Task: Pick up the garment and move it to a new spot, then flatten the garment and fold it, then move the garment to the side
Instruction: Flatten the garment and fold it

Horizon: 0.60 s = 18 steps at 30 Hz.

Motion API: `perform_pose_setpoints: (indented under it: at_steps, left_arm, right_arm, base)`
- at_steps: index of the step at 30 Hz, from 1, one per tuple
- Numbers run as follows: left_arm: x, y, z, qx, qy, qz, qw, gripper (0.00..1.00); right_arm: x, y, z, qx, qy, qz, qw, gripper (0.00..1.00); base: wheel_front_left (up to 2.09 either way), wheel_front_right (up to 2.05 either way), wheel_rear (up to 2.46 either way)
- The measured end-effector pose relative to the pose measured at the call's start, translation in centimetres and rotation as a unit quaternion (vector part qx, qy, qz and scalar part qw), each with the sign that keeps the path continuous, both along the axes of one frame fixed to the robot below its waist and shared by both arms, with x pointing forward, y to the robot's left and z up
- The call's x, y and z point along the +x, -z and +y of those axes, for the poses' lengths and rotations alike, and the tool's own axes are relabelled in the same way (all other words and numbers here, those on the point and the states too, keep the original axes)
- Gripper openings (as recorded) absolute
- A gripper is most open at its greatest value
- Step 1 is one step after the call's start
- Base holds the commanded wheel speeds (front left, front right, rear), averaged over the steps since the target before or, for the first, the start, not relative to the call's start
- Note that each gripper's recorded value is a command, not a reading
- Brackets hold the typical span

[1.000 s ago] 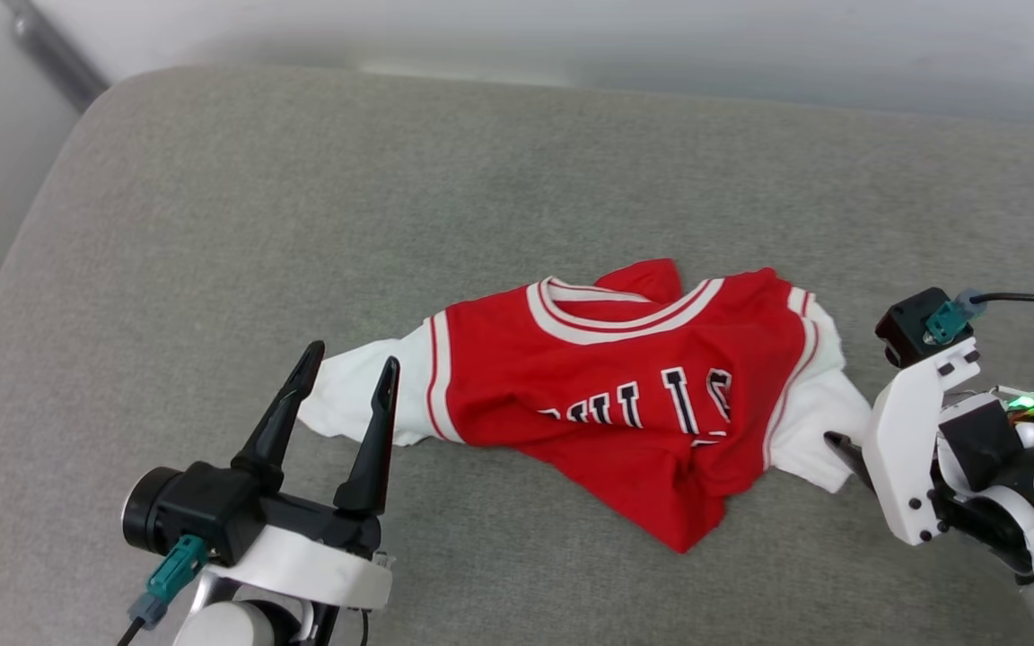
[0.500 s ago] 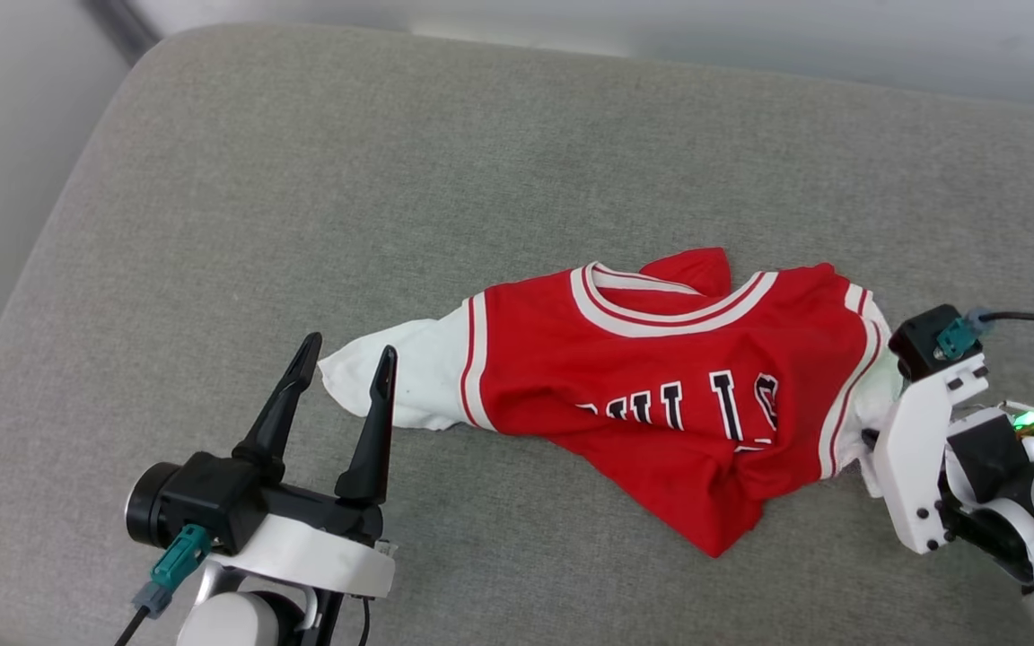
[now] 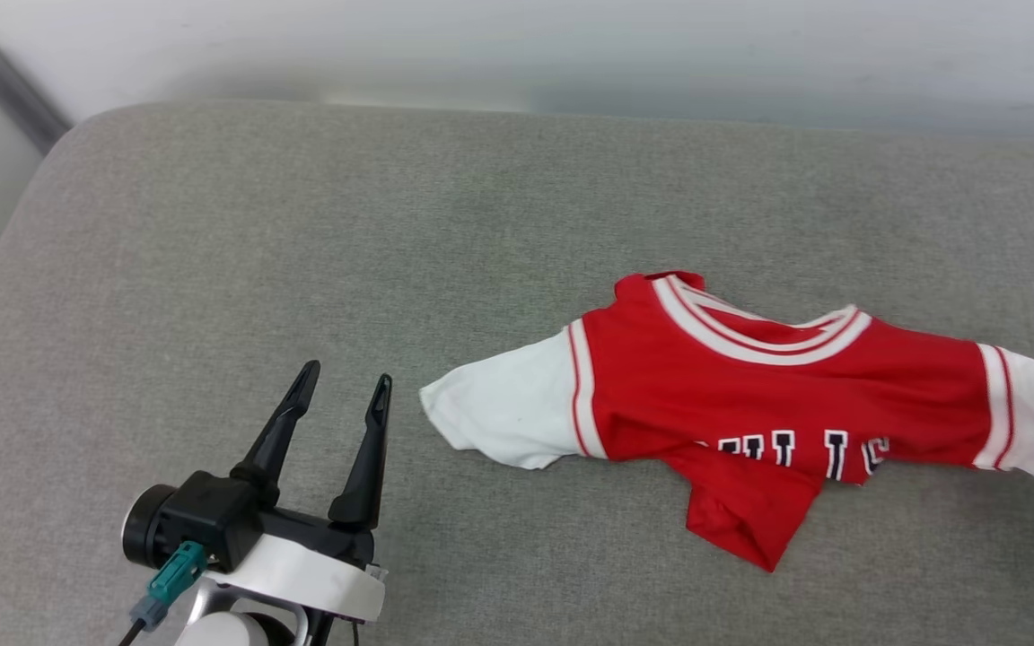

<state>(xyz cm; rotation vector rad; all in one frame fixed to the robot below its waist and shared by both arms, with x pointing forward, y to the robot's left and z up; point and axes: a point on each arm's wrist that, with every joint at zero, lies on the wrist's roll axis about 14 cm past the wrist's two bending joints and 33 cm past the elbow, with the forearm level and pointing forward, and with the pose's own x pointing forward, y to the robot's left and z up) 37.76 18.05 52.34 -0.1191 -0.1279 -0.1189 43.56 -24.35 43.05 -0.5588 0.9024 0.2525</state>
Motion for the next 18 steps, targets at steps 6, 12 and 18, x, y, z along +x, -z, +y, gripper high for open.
perform_pose_setpoints:
  at_steps: [6, 12, 18]
  left_arm:
    - [0.2, 0.3, -0.5, 0.004, 0.012, 0.004, 1.0, 1.0]
    - [0.5, 0.5, -0.7, 0.005, 0.019, 0.006, 1.0, 1.0]
    - [0.7, 0.0, -1.1, -0.011, 0.027, 0.0, 1.0, 1.0]
  right_arm:
    - [-2.2, 1.6, -4.5, -0.017, 0.065, 0.018, 0.998, 0.0]
    - [-2.7, 2.8, -4.9, 0.009, 0.089, -0.008, 0.996, 1.0]
    - [-0.3, -1.5, -3.3, 0.056, 0.07, -0.137, 0.987, 1.0]
  base:
    - [0.0, 0.0, 0.0]
    - [0.0, 0.0, 0.0]
    - [0.0, 0.0, 0.0]
